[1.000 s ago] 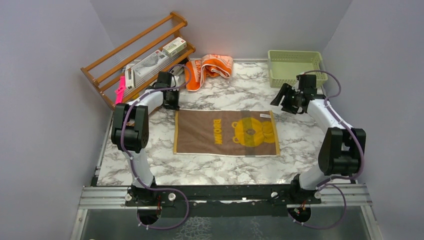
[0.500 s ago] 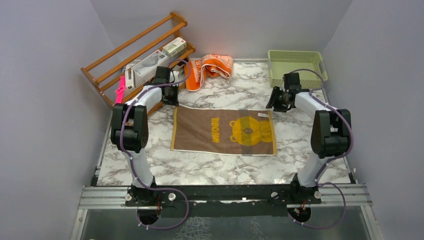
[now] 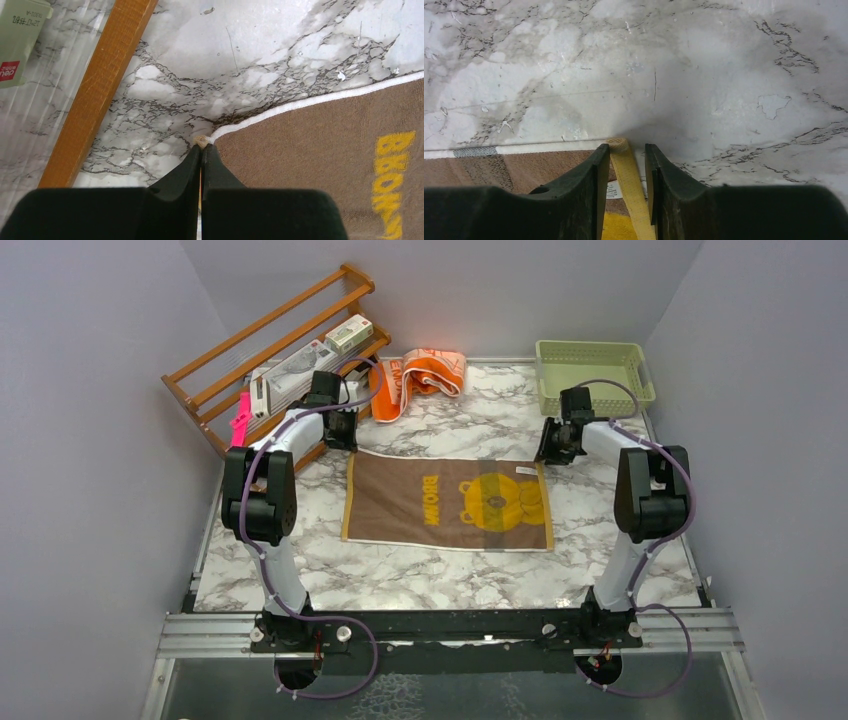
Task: Roll the towels
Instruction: Fold the towel at the center of the board.
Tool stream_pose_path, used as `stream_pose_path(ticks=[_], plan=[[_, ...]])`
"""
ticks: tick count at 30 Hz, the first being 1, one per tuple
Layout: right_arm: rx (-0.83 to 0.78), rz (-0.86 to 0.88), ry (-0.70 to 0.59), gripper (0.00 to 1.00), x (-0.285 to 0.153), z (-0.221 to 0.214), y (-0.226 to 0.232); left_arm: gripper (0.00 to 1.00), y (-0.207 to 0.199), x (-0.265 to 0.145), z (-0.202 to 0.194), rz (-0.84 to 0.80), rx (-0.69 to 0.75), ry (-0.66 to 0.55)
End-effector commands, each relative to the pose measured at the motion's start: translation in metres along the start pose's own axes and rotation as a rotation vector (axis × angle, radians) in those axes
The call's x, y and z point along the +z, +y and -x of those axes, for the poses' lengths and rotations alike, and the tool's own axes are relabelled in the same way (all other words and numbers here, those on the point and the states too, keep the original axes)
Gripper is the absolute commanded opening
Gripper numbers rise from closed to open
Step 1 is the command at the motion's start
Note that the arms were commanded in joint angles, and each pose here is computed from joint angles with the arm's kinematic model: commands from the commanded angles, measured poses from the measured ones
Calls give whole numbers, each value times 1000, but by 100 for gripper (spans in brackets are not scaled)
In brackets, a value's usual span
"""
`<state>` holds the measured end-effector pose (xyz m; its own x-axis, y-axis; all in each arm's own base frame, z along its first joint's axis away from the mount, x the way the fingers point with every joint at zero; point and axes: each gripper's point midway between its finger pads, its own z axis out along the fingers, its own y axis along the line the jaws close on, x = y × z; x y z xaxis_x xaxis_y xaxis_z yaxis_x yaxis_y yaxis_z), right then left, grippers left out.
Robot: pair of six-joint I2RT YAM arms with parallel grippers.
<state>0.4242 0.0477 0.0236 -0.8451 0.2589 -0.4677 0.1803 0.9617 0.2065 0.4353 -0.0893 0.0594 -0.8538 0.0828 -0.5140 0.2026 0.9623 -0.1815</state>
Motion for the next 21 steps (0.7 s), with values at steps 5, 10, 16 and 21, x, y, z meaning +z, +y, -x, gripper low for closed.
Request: stream_pose_path(ticks=[5, 10, 16, 21], plan=[[-61, -64, -3, 29, 12, -11, -3, 0, -6, -5, 9, -29, 15, -7], [-59, -63, 5, 18, 12, -15, -3, 0, -6, -5, 9, -31, 13, -5], [-32, -35, 11, 1, 11, -17, 2, 0, -5, -6, 9, -25, 14, -3], [-23, -35, -97, 1, -14, 21, 10, 0, -7, -11, 24, -27, 19, -38]])
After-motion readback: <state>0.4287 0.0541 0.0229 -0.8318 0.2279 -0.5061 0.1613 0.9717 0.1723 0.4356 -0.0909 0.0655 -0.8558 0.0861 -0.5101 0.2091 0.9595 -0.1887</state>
